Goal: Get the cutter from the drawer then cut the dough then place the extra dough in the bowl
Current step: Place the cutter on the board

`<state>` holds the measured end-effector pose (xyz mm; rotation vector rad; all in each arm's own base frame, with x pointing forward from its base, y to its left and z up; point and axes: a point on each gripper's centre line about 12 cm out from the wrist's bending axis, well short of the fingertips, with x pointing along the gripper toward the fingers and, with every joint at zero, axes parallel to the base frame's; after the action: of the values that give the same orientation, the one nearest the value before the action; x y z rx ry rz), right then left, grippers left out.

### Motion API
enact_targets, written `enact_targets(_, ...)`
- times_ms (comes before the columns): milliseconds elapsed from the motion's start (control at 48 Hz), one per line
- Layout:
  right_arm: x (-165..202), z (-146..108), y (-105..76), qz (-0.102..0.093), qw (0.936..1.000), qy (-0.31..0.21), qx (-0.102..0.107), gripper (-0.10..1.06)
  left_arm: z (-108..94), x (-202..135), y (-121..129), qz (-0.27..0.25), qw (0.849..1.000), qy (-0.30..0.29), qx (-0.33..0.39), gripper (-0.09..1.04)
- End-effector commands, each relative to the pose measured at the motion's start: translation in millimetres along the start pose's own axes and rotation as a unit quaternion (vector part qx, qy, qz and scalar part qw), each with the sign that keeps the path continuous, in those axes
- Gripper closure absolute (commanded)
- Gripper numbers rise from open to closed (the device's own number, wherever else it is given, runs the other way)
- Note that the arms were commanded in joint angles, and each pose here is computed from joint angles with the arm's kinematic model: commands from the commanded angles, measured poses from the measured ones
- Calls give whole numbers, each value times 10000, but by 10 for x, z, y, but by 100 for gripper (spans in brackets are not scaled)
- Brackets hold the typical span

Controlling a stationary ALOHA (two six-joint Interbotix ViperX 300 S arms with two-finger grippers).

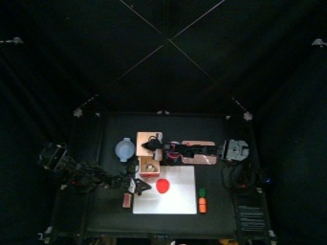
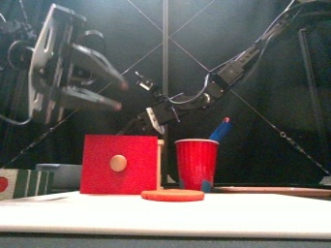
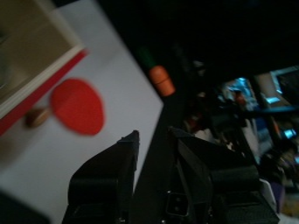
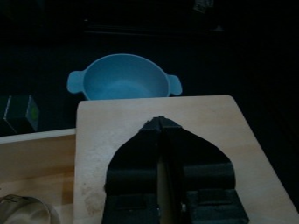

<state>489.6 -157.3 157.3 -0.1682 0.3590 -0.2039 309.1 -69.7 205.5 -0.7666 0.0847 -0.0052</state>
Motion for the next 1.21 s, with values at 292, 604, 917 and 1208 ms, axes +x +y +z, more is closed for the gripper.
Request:
enact_targets(292,-281,619,174,121,9983,-569,-29,97,494,-123,-43,-560,9573,-1327,2508,22)
enact_targets(604,-620,913,628,538,9972,-504,-97,93,384,-344,-84,-929,8870,-1272,4341,22)
enact_targets(917,-889,799,882,764,9964,79,368,45,552,-806,-72,-754,8609,-1797,4700,22)
enact_targets(1208,-770,606,902,749,9947,454,533,18,598,-1004,-66,-786,8582,-2010,4658,22)
